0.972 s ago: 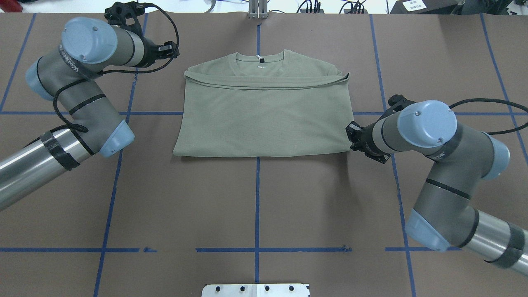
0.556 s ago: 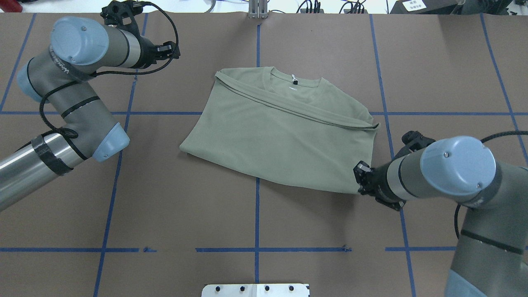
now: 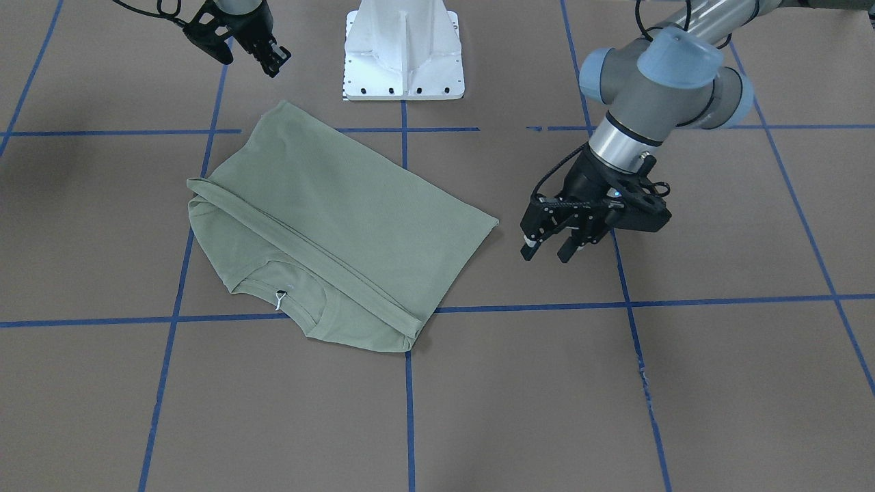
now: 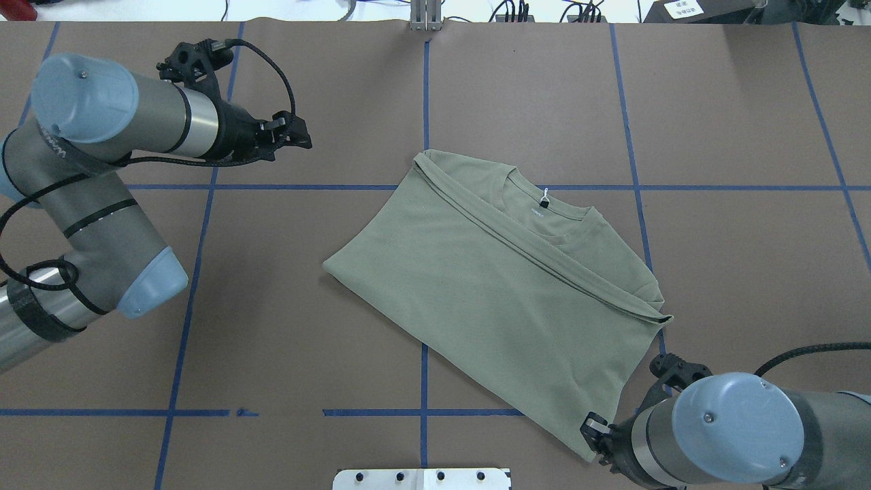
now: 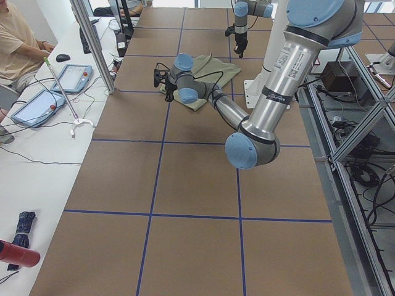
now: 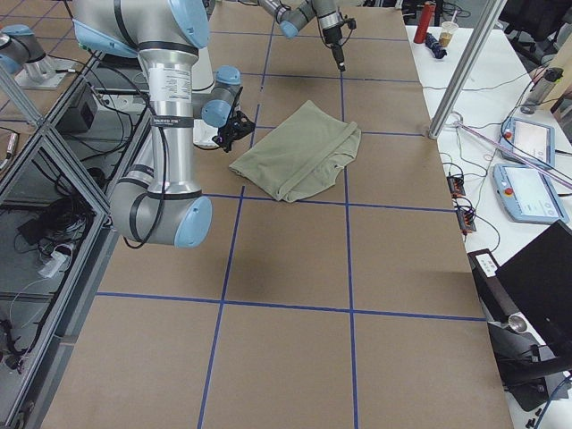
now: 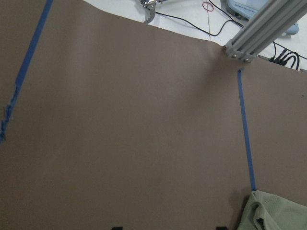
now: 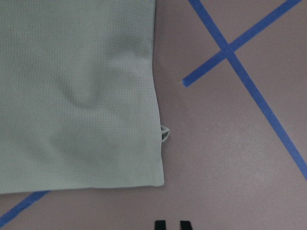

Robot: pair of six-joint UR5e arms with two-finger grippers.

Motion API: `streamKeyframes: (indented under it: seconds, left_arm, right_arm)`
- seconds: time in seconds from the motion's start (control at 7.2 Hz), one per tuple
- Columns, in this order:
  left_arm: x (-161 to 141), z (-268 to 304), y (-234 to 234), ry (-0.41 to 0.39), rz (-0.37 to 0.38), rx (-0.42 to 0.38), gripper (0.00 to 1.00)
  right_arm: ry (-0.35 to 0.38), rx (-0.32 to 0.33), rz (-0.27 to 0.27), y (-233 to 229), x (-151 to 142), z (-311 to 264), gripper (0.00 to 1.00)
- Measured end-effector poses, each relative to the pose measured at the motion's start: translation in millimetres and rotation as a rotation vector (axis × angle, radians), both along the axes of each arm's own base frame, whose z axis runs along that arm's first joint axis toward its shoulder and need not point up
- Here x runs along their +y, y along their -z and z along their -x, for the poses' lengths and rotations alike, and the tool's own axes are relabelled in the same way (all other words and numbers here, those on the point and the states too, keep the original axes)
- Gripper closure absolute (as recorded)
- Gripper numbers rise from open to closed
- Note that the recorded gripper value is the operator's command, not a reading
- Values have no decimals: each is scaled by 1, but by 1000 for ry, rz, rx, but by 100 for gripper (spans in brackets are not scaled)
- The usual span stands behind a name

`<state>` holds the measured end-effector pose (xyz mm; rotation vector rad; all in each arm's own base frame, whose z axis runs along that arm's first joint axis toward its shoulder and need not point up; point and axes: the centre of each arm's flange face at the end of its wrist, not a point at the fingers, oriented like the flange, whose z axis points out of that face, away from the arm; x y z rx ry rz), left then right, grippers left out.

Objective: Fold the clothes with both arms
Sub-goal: 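Drag the shirt corner toward the robot with the right gripper, then grasp the shirt's side edge with the left gripper while the right gripper holds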

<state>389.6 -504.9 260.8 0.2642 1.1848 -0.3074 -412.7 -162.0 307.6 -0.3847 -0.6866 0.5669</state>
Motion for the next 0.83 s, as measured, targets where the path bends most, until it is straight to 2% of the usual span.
streamKeyframes:
  seconds: [0.14,0.28,0.42,0.69,0.83]
  left_arm:
    - [26,-18,11,-31,52,15,24]
    - [50,-38,14,-58,110,24,23]
    - [73,-60,9,-76,161,19,24]
    - [108,-106,-11,-88,213,-23,26]
    - [111,-121,-20,-86,224,-46,30]
  right_arm:
    - [-2,-12,-1,5,1,-3,0]
    - [-45,-35,-7,15,-18,-13,0]
    - [-103,-58,-29,23,-49,-22,0]
    - [-169,-71,-135,28,-121,-45,0]
    - [-187,-60,-180,25,-148,-55,0]
